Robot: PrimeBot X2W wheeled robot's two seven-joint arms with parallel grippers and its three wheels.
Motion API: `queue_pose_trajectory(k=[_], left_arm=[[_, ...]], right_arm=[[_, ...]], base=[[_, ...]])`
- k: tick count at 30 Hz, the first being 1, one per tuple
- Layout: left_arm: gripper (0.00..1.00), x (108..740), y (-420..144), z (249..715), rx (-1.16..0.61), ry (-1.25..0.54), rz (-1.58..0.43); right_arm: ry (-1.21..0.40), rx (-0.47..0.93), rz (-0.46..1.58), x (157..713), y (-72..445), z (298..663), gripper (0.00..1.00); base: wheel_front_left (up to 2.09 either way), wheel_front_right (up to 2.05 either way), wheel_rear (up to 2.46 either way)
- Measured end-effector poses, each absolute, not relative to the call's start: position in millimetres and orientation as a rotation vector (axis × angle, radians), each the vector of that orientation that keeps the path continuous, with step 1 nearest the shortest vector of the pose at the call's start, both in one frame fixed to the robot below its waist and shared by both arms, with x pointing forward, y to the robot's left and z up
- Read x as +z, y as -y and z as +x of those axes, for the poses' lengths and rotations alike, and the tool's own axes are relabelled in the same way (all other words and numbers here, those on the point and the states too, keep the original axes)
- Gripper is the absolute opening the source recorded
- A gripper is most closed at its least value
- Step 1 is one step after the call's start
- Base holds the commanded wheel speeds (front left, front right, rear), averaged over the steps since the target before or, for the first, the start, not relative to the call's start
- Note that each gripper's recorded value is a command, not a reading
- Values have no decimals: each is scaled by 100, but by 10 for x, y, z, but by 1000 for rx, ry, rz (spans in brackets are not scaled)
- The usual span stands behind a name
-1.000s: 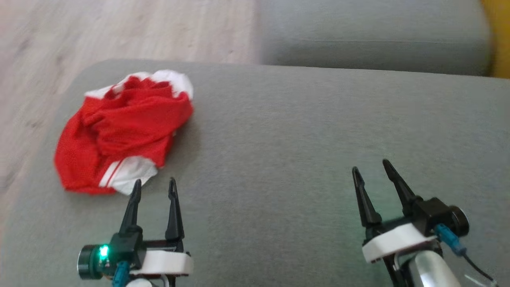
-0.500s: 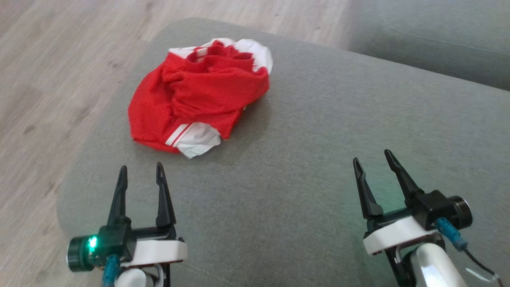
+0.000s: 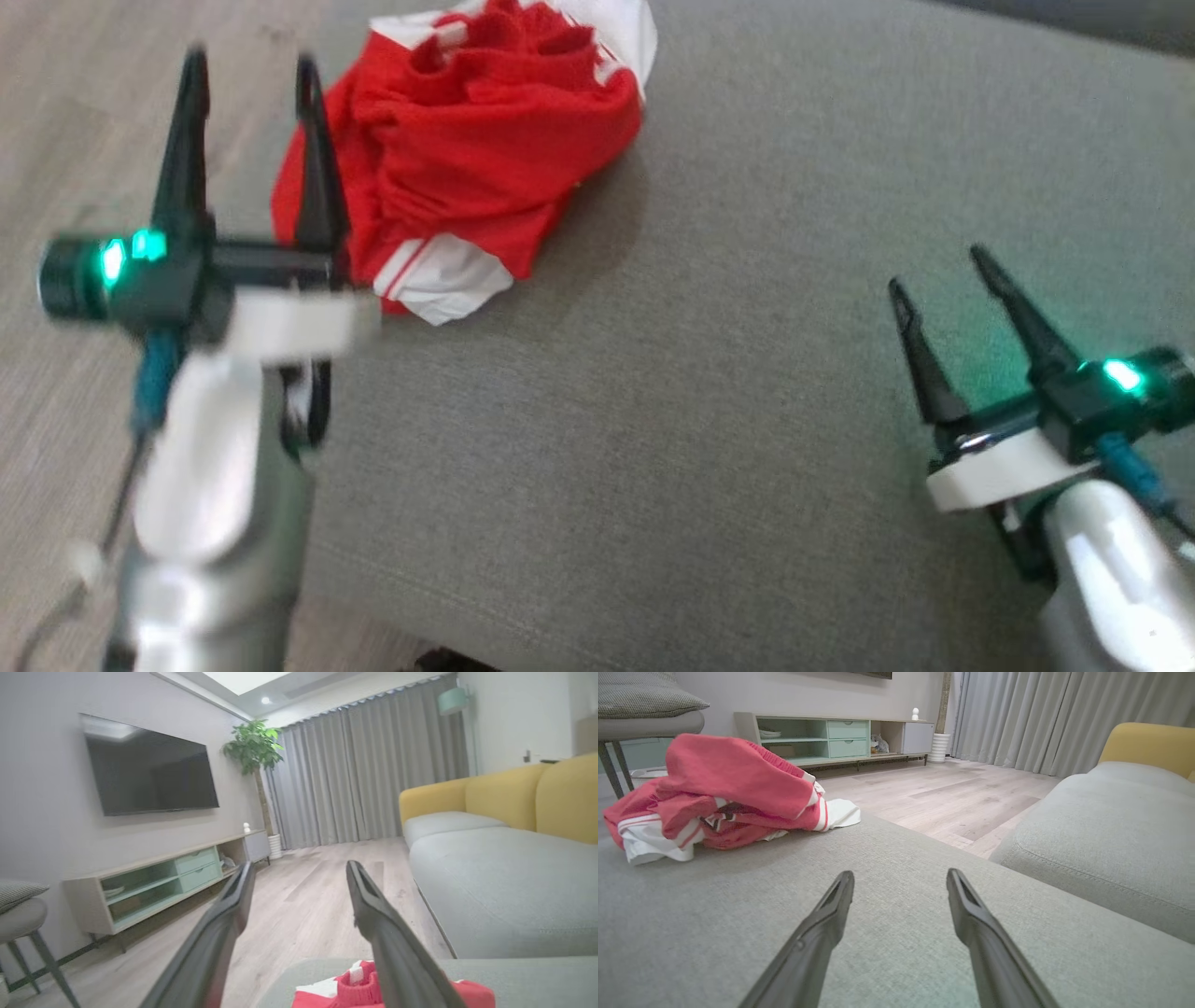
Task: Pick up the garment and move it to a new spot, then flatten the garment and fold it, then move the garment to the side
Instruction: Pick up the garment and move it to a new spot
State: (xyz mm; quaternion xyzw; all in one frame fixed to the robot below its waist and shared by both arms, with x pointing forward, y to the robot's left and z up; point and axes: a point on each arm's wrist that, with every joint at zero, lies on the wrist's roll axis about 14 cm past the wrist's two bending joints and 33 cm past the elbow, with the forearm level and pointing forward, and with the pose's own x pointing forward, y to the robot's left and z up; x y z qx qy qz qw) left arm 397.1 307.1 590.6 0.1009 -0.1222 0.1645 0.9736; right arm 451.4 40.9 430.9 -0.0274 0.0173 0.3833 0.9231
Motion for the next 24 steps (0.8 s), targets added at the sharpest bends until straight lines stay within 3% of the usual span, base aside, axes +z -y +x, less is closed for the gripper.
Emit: queue_pose_trajectory(k=[3,9,15,18,19,20,24], left_arm=[[100,5756,-3083,4392,257,176,230],[100,5142,-3156,5182,193,-151,229],[100,4135,-3263,5092,211,-541,245],[100,3881,-3246,5001,211,-631,236],[56,3803,-3221,4981,198,-655,233],[0,3758,-3191,4978,183,-664,227],[0,3877,-3113,5058,156,-590,224]], right_arm=[[-34,775,-80,4218,-285,4664,100],[-52,739,-123,3985,28,4863,100],[-55,693,-126,3903,233,4948,100],[-51,682,-126,3898,277,4970,100],[-50,677,-126,3895,296,4981,100],[-51,673,-127,3890,312,4987,100],[-52,667,-131,3918,324,4973,100]], base=[[0,0,0],[0,0,0],[0,0,0],[0,0,0],[0,0,0],[0,0,0],[0,0,0]])
